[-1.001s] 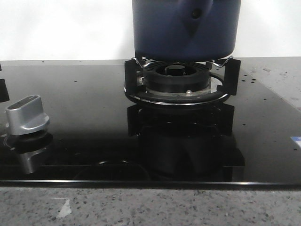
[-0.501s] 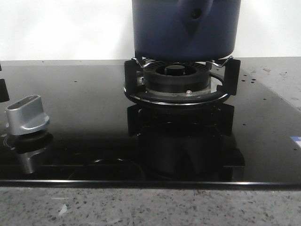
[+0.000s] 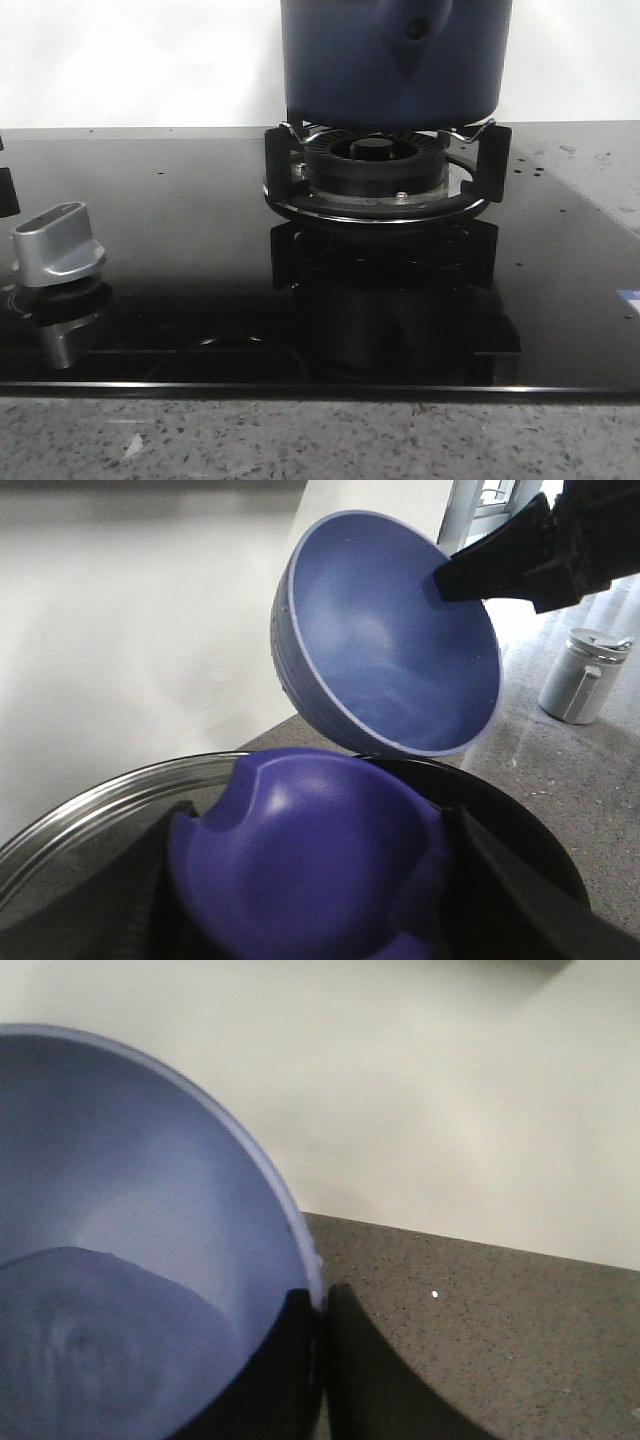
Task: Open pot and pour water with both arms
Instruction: 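Tilt the bowl over the open pot to pour water in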
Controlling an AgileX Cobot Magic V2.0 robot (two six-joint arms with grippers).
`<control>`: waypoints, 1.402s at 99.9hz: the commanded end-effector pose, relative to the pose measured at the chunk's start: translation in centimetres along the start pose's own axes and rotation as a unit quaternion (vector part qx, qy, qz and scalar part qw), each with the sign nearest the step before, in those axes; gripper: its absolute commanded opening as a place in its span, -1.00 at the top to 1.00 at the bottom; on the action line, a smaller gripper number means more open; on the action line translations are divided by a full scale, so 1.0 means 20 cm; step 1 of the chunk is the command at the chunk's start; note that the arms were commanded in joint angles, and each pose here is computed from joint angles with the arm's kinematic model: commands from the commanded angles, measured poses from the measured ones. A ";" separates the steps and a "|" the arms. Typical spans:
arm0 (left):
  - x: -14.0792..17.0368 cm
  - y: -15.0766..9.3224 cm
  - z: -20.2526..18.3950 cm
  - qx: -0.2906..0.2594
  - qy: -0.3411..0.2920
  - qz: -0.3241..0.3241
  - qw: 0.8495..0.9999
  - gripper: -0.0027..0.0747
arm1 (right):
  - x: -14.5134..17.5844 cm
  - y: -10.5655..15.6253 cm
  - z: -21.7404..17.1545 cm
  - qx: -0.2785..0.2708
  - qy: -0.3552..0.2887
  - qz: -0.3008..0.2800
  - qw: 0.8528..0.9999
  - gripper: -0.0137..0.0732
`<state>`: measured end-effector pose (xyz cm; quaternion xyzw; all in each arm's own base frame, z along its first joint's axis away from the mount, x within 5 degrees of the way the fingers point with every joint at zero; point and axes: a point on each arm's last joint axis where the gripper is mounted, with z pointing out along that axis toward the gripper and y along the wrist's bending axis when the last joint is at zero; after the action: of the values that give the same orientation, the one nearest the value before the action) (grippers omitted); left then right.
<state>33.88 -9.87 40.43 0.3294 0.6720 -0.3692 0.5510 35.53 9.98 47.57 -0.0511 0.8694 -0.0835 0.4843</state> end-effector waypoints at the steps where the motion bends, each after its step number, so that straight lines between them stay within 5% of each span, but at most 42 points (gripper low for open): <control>1: -0.15 -0.09 -0.06 0.009 -0.062 0.006 0.998 0.11 | -0.10 -0.07 -0.15 0.016 -0.092 0.002 0.996 0.79; 140: -0.15 -0.08 -0.06 0.009 -0.061 0.006 0.998 0.11 | -0.11 -0.04 -0.13 0.091 -0.112 -0.088 0.986 0.79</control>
<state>33.88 -9.87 40.43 0.3294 0.6720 -0.3692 0.5510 35.98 10.66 47.49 -0.0902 0.8394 -0.1776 0.5058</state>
